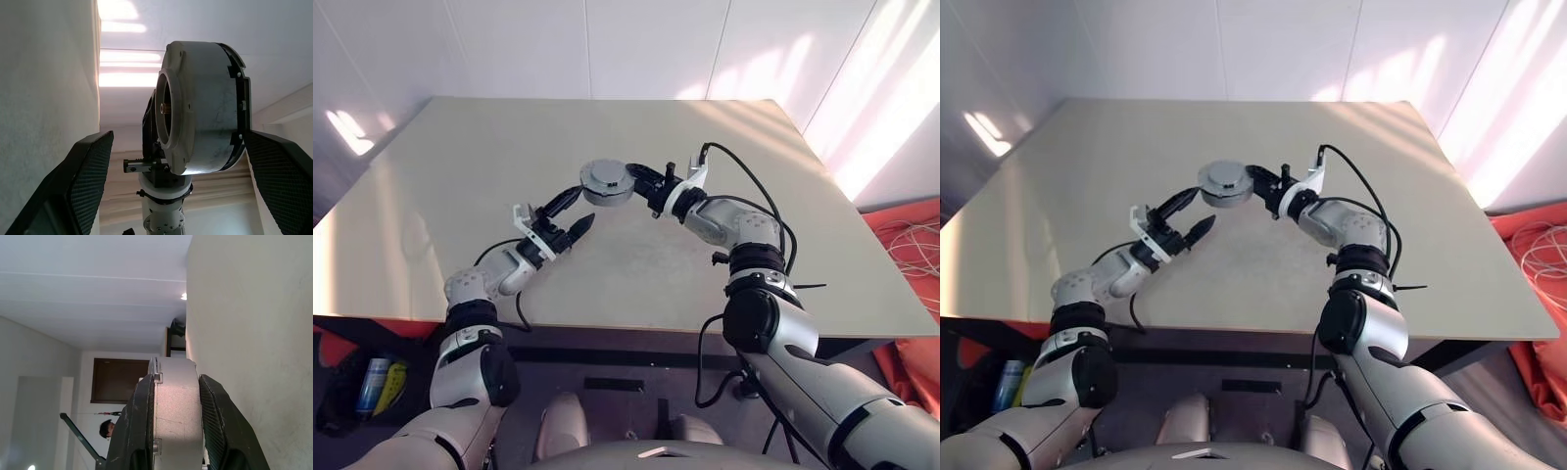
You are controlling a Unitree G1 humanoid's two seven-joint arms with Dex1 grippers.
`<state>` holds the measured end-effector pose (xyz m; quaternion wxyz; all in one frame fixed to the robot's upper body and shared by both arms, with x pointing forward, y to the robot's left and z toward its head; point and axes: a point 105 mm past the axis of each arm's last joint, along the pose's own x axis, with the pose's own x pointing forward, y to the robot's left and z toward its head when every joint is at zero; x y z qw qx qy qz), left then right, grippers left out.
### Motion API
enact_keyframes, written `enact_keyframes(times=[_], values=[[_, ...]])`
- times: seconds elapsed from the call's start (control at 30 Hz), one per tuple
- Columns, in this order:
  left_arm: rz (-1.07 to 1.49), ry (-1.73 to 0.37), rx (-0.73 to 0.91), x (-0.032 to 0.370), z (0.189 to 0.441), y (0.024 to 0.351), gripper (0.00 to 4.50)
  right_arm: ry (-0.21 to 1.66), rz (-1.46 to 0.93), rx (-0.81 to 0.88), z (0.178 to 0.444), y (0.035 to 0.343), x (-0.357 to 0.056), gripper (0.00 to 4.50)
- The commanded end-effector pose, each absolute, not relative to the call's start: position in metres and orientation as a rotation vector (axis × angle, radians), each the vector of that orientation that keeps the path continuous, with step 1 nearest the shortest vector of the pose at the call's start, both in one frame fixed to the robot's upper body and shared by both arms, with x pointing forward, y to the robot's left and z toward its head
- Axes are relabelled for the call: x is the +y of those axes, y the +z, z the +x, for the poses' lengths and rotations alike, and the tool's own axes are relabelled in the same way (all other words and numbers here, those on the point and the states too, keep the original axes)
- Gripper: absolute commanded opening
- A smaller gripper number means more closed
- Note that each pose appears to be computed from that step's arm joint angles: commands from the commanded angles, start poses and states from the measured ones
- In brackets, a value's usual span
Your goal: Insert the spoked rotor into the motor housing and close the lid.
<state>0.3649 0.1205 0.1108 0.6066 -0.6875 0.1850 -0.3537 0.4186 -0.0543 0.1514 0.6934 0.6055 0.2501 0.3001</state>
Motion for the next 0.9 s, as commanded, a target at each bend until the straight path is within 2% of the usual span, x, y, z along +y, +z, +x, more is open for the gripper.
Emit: enact_keyframes(times=[0.03, 0.57, 0.77, 0.9], values=[[-1.554, -0.897, 0.405, 0.116, 0.366, 0.129, 4.48, 0.743, 1.346, 0.508, 0.418, 0.170, -0.049, 1.17], [-1.463, -0.874, 0.478, 0.134, 0.341, 0.112, 4.48, 0.712, 1.337, 0.522, 0.419, 0.161, -0.050, 1.17], [-1.452, -0.942, 0.452, 0.125, 0.338, 0.126, 4.48, 0.712, 1.330, 0.530, 0.419, 0.159, -0.049, 1.17], [-1.472, -0.951, 0.408, 0.120, 0.345, 0.135, 4.48, 0.712, 1.325, 0.531, 0.419, 0.158, -0.049, 1.17]])
